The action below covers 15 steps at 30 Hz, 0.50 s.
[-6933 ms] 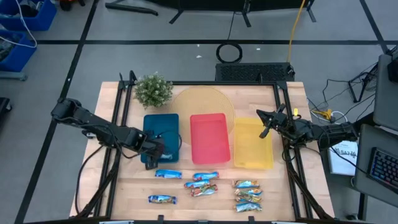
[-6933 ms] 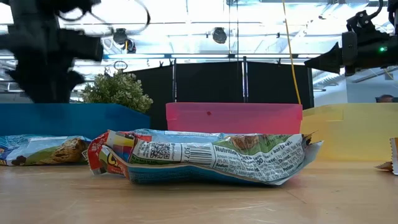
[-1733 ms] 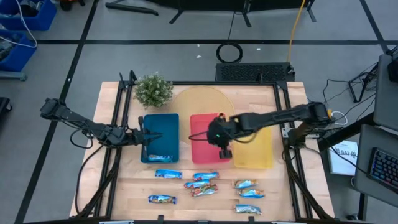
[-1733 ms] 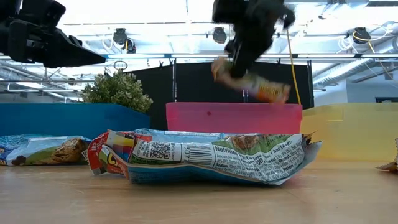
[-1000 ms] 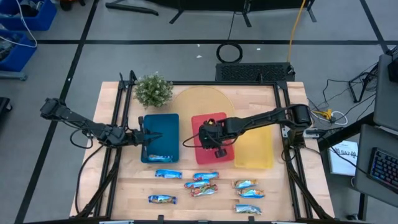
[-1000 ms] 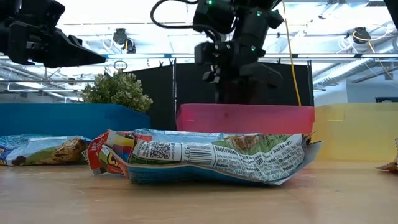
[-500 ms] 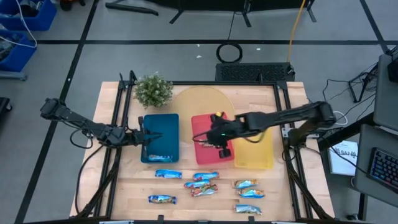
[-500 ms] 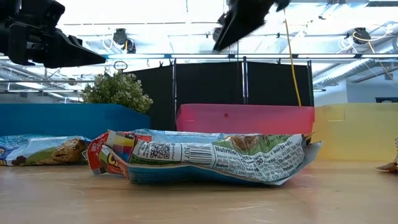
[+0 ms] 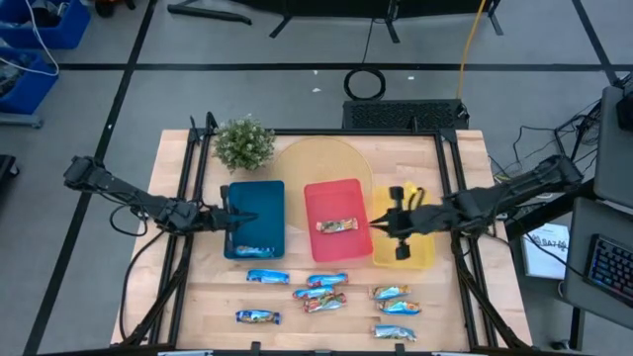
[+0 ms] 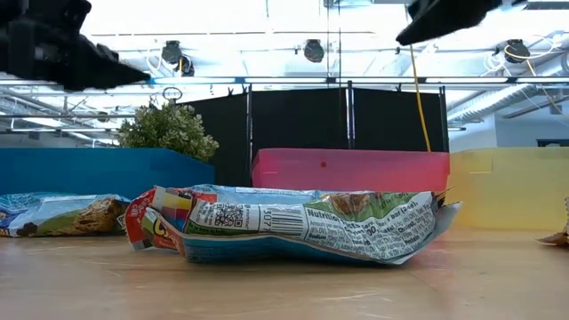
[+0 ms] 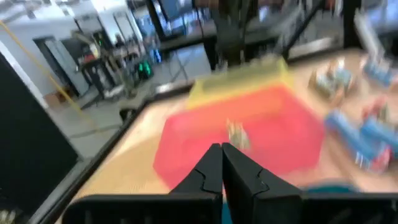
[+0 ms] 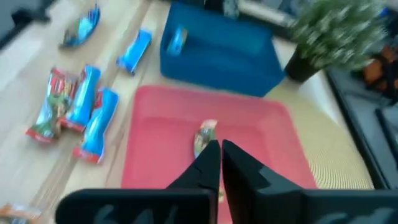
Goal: Pick and place Granola Bars by type
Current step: Put the red granola bar into the yellow bin
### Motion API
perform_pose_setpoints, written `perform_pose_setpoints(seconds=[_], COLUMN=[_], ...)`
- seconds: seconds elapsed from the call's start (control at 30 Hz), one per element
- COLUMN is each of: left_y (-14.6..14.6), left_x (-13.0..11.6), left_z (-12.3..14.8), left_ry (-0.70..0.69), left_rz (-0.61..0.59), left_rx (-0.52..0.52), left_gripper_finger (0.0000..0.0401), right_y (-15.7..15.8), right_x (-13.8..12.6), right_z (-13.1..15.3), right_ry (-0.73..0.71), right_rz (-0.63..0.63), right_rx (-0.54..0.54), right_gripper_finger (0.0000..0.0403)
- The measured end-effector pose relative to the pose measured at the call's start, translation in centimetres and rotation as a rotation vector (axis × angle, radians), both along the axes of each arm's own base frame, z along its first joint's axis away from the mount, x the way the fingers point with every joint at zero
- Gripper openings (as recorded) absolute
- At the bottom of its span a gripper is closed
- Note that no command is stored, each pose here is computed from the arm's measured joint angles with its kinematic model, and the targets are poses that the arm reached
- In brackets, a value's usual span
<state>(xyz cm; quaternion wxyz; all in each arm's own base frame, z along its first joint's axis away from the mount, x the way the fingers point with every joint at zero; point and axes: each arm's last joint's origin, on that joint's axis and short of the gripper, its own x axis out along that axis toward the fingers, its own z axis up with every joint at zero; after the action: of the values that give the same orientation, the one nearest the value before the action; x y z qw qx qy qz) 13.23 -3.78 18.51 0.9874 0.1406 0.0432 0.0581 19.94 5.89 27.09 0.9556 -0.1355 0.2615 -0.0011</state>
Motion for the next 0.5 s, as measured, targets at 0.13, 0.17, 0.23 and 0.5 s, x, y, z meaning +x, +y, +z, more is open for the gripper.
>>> perform_pose_setpoints(seconds=[0.13, 0.17, 0.23, 0.5], left_y=[-0.2, -0.2, -0.3, -0.2], left_x=[0.0, 0.0, 0.0, 0.0], left_z=[0.9, 1.0, 1.0, 0.9], left_ry=[-0.094, -0.102, -0.102, -0.093], left_rz=[-0.064, -0.074, -0.087, -0.058], left_rx=[-0.054, -0.062, -0.064, -0.05], left_gripper_finger=[0.0009, 0.0014, 0.0025, 0.0031], right_y=[-0.8, -1.0, -1.4, -1.9], right_x=[-2.0, -2.4, -2.9, -3.0], right_z=[-2.9, -3.5, -4.5, -6.7], right_ry=[-0.098, -0.122, -0.165, -0.171], right_rz=[0.005, 0.002, -0.008, -0.037], right_rx=[0.008, 0.01, 0.012, 0.019], right_gripper_finger=[0.0006, 0.0005, 0.0001, 0.0001])
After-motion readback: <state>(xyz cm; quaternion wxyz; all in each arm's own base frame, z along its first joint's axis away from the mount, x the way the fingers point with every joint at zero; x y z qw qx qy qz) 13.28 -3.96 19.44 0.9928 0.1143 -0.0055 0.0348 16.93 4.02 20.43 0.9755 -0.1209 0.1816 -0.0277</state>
